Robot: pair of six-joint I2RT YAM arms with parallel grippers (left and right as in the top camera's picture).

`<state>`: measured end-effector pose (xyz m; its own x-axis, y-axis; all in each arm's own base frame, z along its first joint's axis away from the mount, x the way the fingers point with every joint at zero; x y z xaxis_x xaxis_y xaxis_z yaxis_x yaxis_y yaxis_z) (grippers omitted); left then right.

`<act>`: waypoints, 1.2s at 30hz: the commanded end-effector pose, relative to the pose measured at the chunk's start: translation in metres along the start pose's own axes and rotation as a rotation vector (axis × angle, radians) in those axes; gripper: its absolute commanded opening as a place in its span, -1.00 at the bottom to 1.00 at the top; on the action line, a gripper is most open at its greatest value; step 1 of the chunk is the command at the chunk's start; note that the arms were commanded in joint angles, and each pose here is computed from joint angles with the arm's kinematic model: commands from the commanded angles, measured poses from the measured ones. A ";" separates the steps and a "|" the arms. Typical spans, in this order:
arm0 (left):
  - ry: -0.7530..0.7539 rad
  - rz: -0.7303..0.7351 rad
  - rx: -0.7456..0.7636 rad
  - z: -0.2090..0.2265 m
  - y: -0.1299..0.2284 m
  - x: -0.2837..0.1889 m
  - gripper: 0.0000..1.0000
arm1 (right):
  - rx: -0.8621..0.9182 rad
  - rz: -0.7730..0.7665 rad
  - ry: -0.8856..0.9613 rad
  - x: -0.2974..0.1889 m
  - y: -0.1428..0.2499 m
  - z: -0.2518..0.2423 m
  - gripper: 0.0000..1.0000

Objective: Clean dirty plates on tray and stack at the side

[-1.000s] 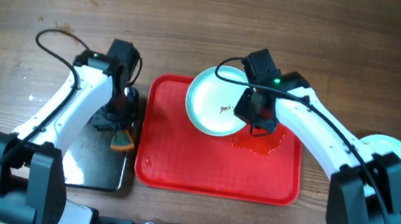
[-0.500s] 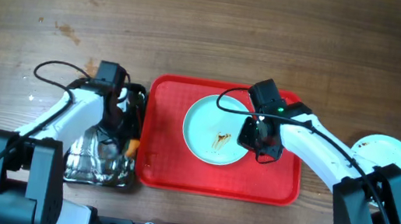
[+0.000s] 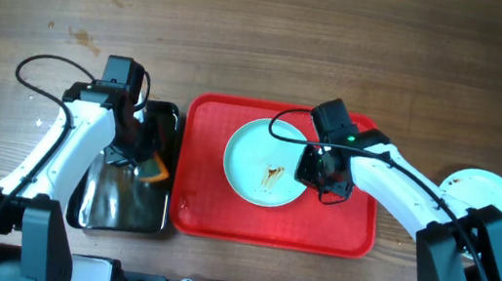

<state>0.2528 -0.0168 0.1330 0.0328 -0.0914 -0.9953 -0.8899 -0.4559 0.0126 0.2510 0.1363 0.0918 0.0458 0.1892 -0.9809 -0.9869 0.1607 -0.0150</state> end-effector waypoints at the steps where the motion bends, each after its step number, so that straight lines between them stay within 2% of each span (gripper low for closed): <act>1: -0.262 -0.113 -0.091 0.025 -0.006 -0.009 -0.92 | -0.021 0.031 0.016 0.009 0.006 -0.005 -0.91; 3: -0.291 -0.117 -0.122 0.031 -0.006 -0.010 -0.92 | -0.026 0.030 0.013 0.009 0.006 -0.005 -0.91; 7: -0.252 -0.078 -0.165 0.034 -0.010 0.001 -0.92 | -0.028 0.029 0.010 0.009 0.006 -0.004 -0.91; 10: -0.186 -0.031 -0.127 0.028 -0.012 0.022 -0.92 | -0.029 0.029 0.010 0.009 0.006 -0.004 -0.91; 15: -0.167 0.024 -0.114 0.025 -0.017 0.051 -0.92 | -0.030 0.028 0.010 0.009 0.006 -0.004 -0.91; 19: -0.139 0.030 -0.097 0.021 -0.020 0.055 -0.92 | -0.033 0.029 0.010 0.009 0.006 -0.004 -0.92; 24: -0.088 0.004 -0.096 0.012 -0.026 0.028 -0.92 | -0.032 0.029 0.010 0.009 0.006 -0.004 -0.91; 28: 0.008 -0.052 -0.073 -0.002 -0.025 -0.015 -0.92 | -0.033 0.027 0.009 0.009 0.005 -0.004 -0.91; 31: 0.120 -0.096 -0.014 -0.018 -0.011 -0.043 -0.92 | -0.041 0.025 0.007 0.009 0.005 -0.004 -0.91; 36: 0.217 -0.077 0.170 -0.042 0.005 -0.049 -0.92 | -0.053 0.025 0.007 0.009 0.005 -0.004 -0.91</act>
<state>0.2657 -0.0358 0.1808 0.1861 -0.1666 -0.9683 -0.8984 -0.4279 -0.0991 0.2517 0.1373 0.0913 0.0516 0.1992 -0.9786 -0.9914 0.1279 -0.0262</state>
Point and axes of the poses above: each gripper's point midway between its finger pads, its own x axis out along the fingers, its own z axis along the line the jaws close on, y = z × x, the point moved 9 cm from there along -x, back along the fingers, and after that the axes turned 5 degrees about -x, right-handed, at the moved point
